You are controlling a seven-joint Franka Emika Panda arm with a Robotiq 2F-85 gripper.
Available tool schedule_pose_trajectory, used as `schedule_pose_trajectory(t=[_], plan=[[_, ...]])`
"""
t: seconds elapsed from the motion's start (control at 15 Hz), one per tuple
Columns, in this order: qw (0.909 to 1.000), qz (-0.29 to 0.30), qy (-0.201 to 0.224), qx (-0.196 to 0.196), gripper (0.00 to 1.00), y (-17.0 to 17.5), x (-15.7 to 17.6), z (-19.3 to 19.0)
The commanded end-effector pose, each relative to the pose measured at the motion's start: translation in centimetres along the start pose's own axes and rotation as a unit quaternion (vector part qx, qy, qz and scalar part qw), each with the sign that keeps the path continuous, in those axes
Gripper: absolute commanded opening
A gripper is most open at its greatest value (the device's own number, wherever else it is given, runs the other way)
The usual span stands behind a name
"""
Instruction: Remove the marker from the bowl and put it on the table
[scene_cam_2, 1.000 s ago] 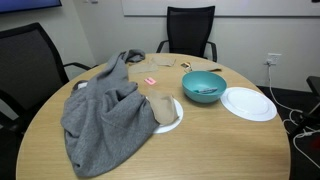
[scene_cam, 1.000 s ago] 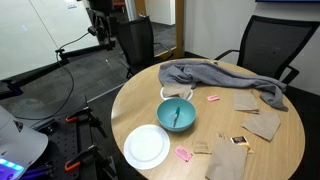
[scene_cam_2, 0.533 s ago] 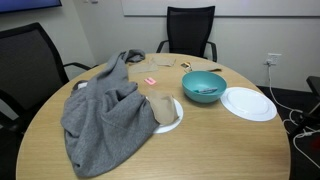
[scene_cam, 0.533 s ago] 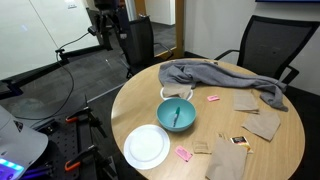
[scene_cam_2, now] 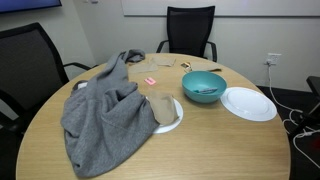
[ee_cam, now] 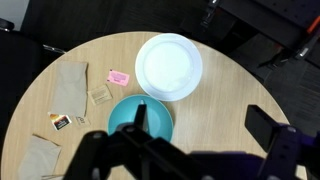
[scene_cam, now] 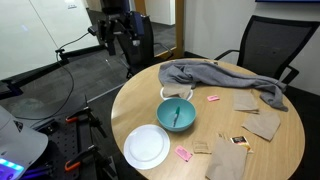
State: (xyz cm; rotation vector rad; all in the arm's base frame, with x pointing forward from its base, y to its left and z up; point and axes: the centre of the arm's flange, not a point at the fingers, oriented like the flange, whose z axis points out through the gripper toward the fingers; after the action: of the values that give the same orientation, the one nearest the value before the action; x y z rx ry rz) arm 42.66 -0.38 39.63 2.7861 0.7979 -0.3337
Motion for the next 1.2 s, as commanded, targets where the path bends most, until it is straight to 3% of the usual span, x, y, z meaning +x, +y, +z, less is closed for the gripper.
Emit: schedule_pose_trajectory(t=[0.0,0.4,0.73,1.13], plan=[[0.9989,-0.036,0.027,-0.017,1.0,2.3,-2.0,1.9],[0.9892,-0.072,0.108,-0.068,1.0,5.1,-3.5,6.0],[0.9779,-0.079,0.176,-0.081,1.0,5.9,-3.6,8.8],[0.9809,-0.064,0.169,-0.072,1.0,5.6,-3.4,8.7]])
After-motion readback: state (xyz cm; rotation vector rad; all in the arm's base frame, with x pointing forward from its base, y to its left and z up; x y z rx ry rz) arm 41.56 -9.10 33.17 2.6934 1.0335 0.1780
